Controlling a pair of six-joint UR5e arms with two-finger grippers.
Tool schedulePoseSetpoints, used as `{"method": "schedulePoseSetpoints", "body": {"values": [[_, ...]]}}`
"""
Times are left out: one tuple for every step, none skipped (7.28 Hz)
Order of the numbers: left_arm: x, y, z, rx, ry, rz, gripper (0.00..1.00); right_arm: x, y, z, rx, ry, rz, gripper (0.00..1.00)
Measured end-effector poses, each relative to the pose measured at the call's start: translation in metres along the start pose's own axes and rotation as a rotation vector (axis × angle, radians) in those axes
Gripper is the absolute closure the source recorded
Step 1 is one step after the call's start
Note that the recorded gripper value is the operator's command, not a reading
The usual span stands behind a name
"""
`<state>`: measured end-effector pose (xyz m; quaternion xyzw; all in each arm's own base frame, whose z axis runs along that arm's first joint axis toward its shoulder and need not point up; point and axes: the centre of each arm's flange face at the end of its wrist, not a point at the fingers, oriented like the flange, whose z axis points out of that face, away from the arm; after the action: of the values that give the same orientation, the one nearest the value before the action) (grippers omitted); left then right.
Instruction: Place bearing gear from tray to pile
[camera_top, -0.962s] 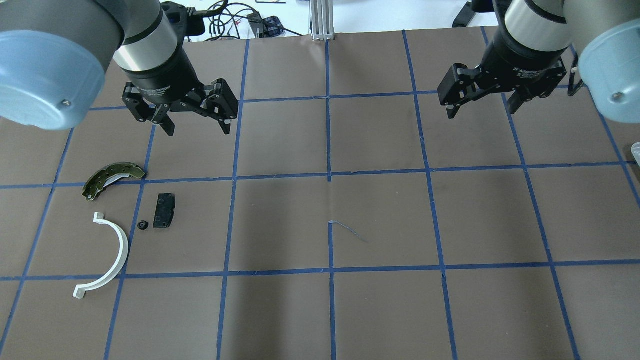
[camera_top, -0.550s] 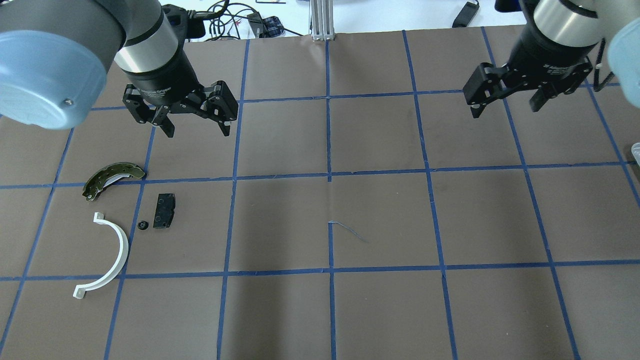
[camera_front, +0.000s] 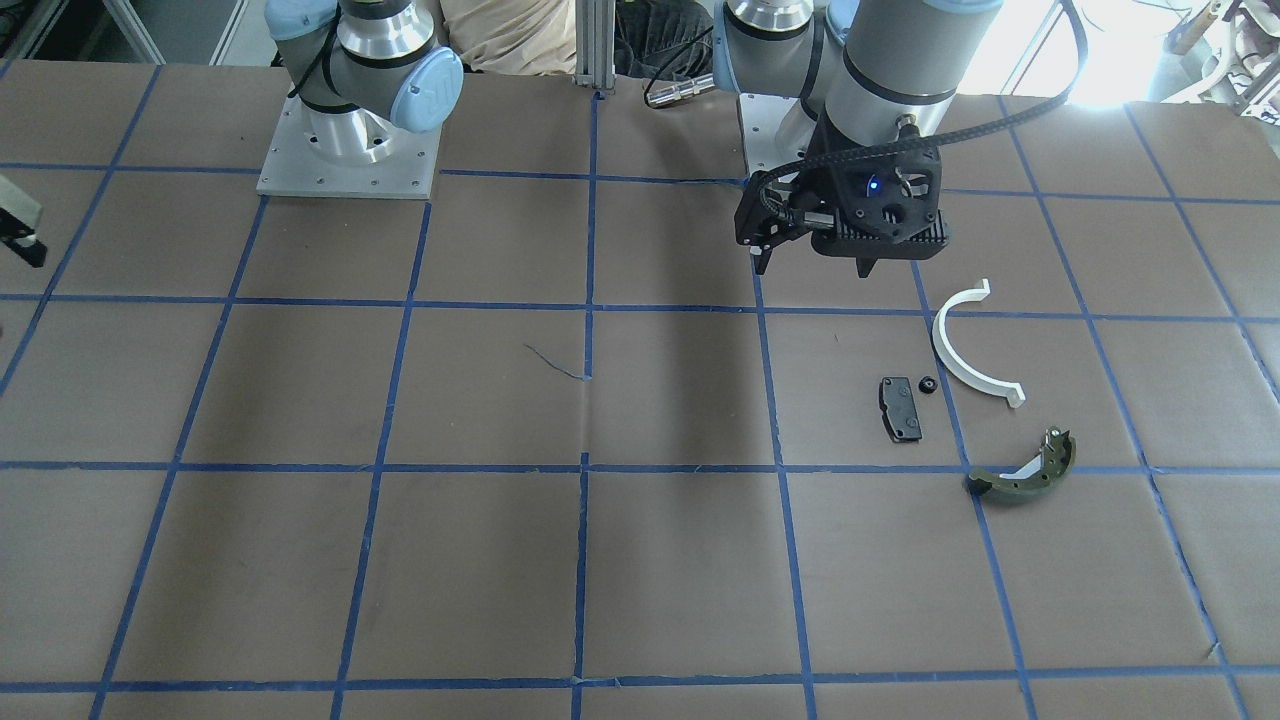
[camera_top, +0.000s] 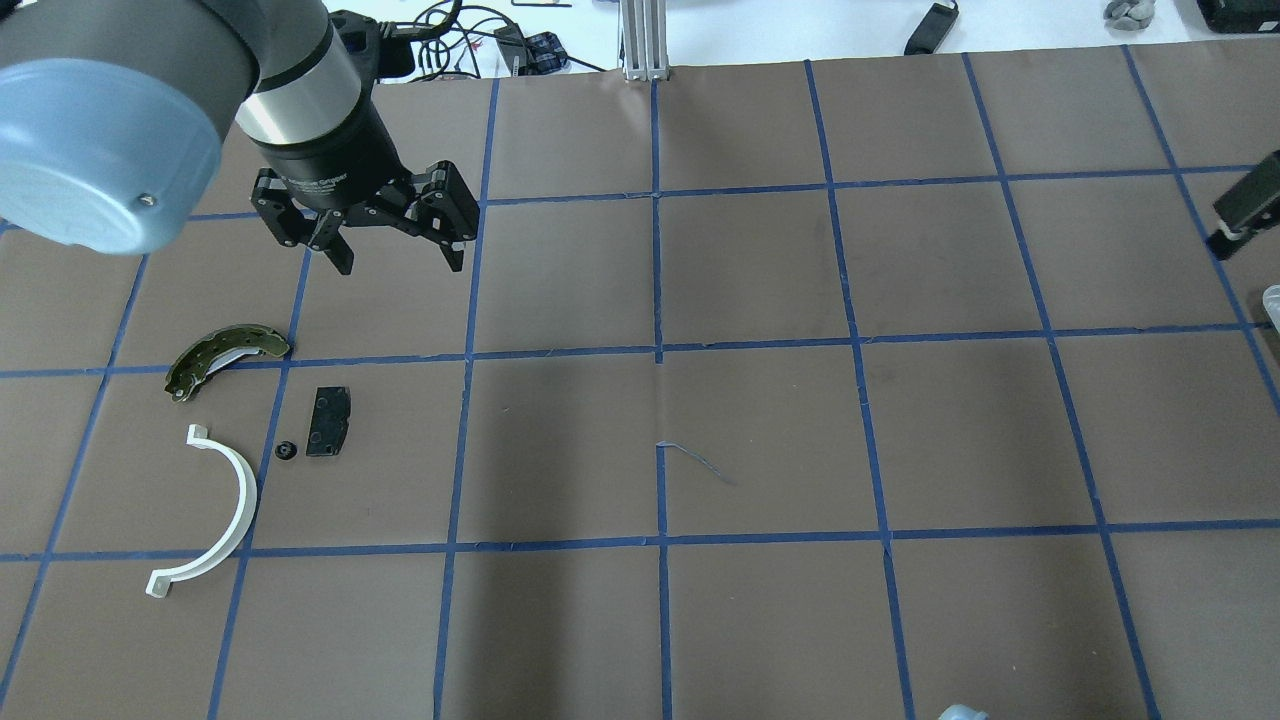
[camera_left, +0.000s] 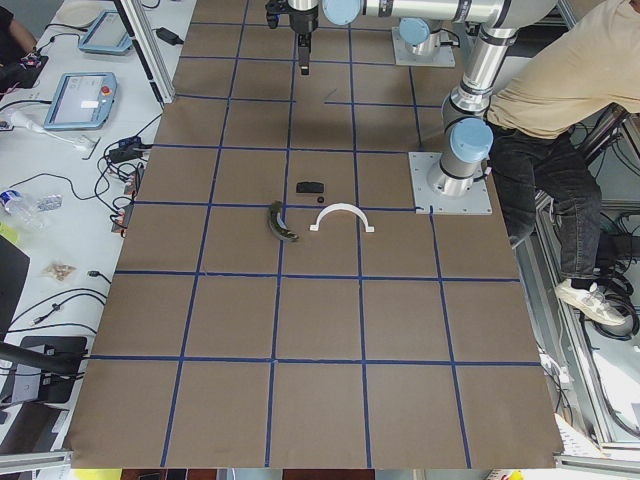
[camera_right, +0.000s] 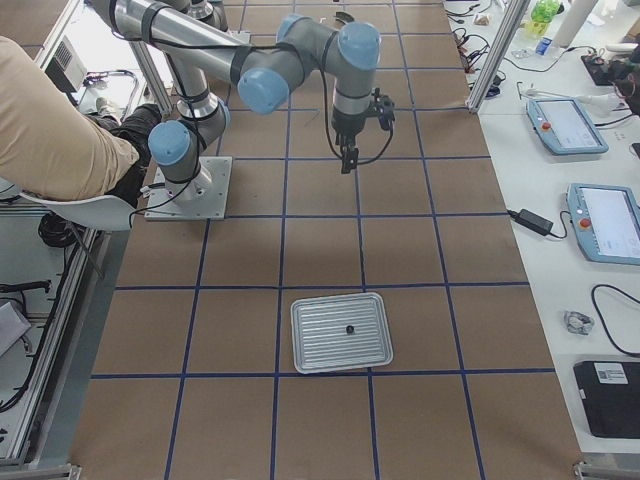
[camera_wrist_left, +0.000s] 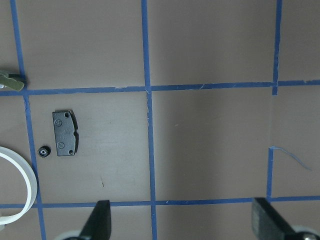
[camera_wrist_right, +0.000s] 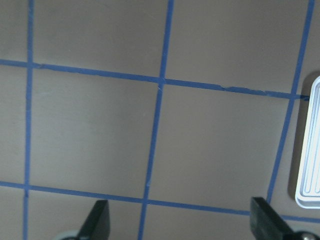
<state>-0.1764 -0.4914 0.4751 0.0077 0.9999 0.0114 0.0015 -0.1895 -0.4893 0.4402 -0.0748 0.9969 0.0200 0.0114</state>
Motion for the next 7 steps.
{"method": "schedulePoseSetpoints", "body": {"values": [[0.0,0.0,0.0,0.0,-0.002,0.0,0.0,0.074,0.008,0.035,0.007,0.0,-0.028,0.0],[0.0,0.0,0.0,0.001,-0.003,0.001,0.0,0.136,0.013,0.072,0.021,0.023,-0.044,0.0],[0.0,0.0,0.0,0.002,-0.004,0.002,0.0,0.188,0.019,0.107,0.03,0.053,-0.063,0.0],[0.001,0.0,0.0,0.002,-0.004,0.002,0.0,0.228,0.024,0.139,0.036,0.071,-0.084,0.0],[0.001,-0.002,0.002,0.001,-0.005,0.002,0.0,0.258,0.028,0.163,0.036,0.072,-0.09,0.0],[0.001,-0.002,0.002,0.002,-0.005,0.003,0.0,0.281,0.03,0.181,0.035,0.065,-0.09,0.0],[0.001,-0.002,0.001,0.003,-0.004,0.003,0.0,0.296,0.028,0.195,0.033,0.056,-0.091,0.0]]}}
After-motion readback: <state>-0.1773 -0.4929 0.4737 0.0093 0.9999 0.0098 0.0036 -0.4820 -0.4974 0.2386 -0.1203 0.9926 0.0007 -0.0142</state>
